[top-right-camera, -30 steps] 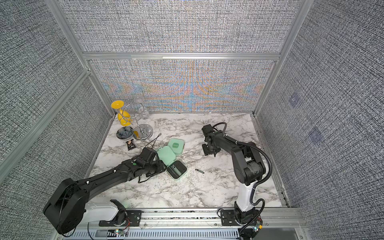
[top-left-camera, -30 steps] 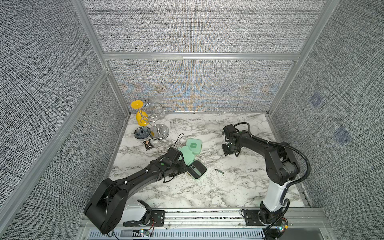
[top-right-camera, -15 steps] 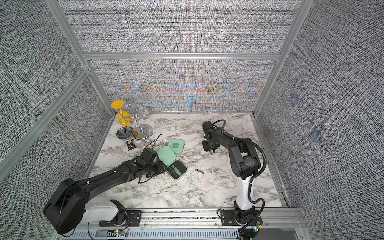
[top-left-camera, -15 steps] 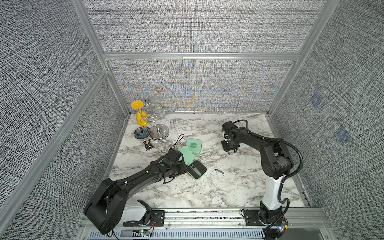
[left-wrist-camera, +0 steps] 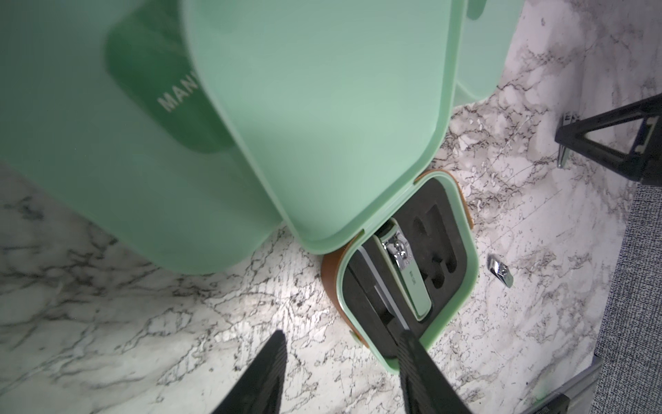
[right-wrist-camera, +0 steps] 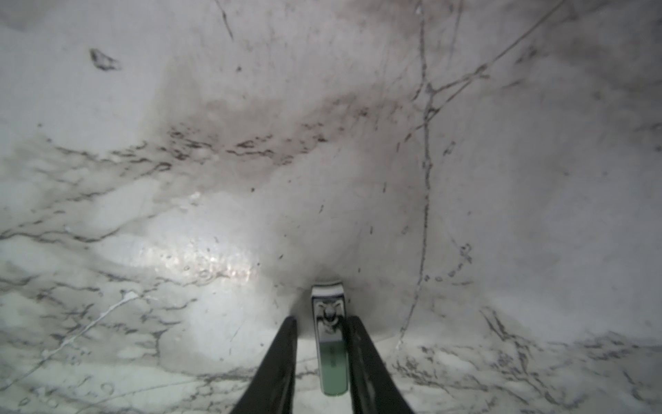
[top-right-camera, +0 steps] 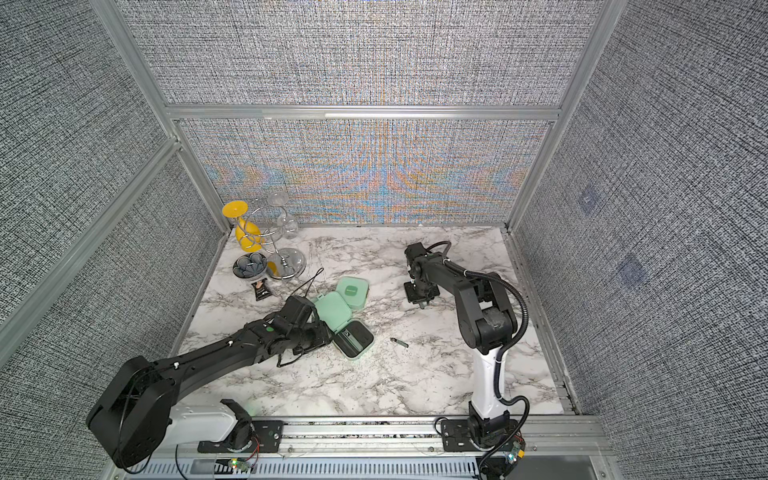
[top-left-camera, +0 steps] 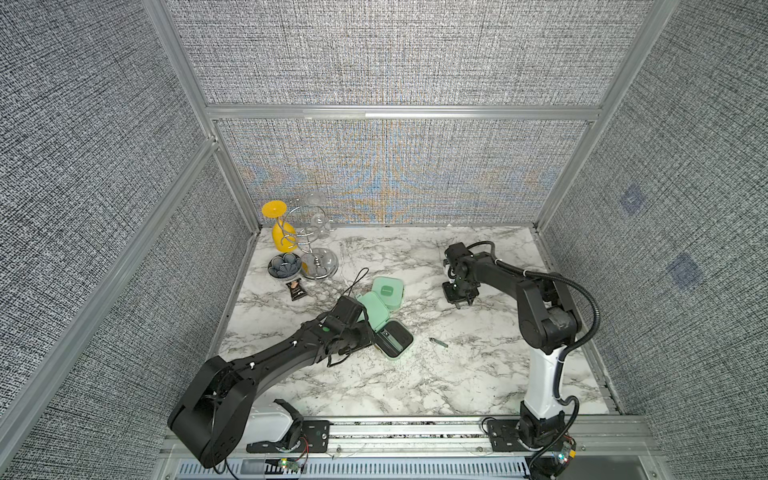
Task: Organize nail clipper sets
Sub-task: Pick up the nail clipper from the center of the board.
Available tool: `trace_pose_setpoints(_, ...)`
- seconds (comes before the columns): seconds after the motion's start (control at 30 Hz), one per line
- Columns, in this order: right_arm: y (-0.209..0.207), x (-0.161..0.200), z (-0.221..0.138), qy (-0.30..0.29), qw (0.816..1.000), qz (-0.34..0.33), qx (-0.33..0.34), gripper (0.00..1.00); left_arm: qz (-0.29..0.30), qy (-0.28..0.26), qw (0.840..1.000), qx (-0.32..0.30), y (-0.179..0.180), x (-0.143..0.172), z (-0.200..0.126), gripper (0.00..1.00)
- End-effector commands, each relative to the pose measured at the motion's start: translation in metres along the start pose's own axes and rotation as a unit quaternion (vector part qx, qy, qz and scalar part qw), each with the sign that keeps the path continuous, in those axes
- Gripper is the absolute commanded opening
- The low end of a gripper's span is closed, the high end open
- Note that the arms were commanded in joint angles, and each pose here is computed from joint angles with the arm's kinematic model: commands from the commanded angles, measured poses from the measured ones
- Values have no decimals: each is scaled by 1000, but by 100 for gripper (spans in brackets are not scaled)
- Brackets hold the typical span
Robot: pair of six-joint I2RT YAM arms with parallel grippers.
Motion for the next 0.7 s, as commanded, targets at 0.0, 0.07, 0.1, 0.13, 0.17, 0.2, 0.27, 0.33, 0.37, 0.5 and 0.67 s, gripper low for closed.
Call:
trace_pose_setpoints(0.0,1,3,1,10,1000,5,-6,26,-2,-9,1000,1,-2,-2,-1,53)
trace_pose_setpoints(0.07,1,3,0,9,1000,6,-7,26,-1,-8,1000,1,-2,-2,-1,53)
trace_pose_setpoints(0.1,1,3,-1,8,1000,6,-7,25,-1,-7,1000,1,-2,-2,-1,53)
trace_pose_setpoints(0.13,1,3,-1,8,1000,6,-6,25,0,-8,1000,1,-2,-2,-2,53)
trace_pose_setpoints(0.17,1,3,-1,8,1000,6,-6,24,-1,-8,1000,2,-2,-2,-2,53)
trace_pose_setpoints(0.2,1,3,-2,7,1000,6,-6,24,-1,-8,1000,2,-2,-2,-2,53)
trace_pose_setpoints(0.27,1,3,-3,6,1000,6,-5,24,0,-9,1000,2,-2,-2,-2,53)
trace_pose_setpoints(0.33,0,3,-3,6,1000,7,-3,21,-1,-8,1000,1,-2,-2,-2,53)
trace_pose_setpoints(0.37,0,3,-3,7,1000,8,-3,19,0,-9,1000,2,-2,-2,-2,53)
trace_pose_setpoints(0.5,0,3,-4,8,1000,8,-1,8,-1,-8,1000,1,-2,-2,-2,53)
trace_pose_setpoints(0.67,4,4,-19,-8,1000,8,-5,6,1,-6,1000,4,-3,-1,-2,53)
Point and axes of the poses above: each gripper's point midway between its finger pads, its own z axis out along the fingers, its own y axis along the line the jaws close on, x = y × z, the point moved 6 cm from there along -z, back along the fingers, and after that the axes turned 11 degrees about -z, right-handed, at the moved point
